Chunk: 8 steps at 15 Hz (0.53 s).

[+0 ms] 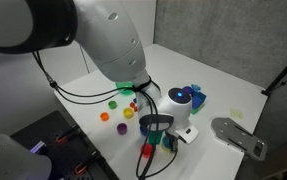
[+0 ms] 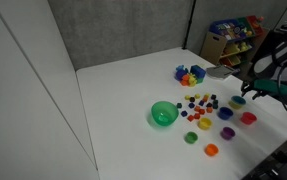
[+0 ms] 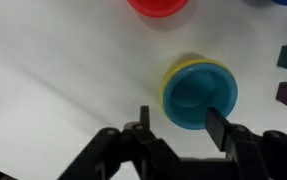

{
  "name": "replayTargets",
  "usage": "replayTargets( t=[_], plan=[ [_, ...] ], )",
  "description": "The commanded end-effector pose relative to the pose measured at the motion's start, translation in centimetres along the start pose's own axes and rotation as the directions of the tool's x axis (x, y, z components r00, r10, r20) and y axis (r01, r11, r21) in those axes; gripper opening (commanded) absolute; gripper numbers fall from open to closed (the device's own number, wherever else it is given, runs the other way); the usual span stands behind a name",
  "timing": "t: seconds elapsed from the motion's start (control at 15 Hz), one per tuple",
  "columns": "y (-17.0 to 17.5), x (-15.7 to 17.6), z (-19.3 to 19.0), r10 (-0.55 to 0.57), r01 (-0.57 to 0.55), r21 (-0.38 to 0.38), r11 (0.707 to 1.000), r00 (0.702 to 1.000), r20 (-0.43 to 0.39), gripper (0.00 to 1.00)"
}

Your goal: Put the light blue bowl inside the yellow bowl

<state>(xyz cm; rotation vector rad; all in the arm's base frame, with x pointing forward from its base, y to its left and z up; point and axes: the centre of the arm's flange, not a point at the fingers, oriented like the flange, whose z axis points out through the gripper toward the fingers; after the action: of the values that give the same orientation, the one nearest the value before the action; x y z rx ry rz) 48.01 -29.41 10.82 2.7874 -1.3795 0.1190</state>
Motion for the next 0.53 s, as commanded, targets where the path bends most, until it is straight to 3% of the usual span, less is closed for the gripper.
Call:
replayTargets(
  t=[0.0, 0.13, 0.47],
  plan=[
    [0.1, -0.3, -1.6, -0.032, 0.031, 0.026, 0.999, 0.999, 0.032, 0.93],
    [-0.7, -0.8, -2.5, -0.074, 0.073, 0.014, 0.997, 0.996, 0.055, 1.00],
    [-3.8, -3.1, -6.0, -0.204, 0.209, -0.064, 0.976, 0.976, 0.076, 1.00]
  ],
)
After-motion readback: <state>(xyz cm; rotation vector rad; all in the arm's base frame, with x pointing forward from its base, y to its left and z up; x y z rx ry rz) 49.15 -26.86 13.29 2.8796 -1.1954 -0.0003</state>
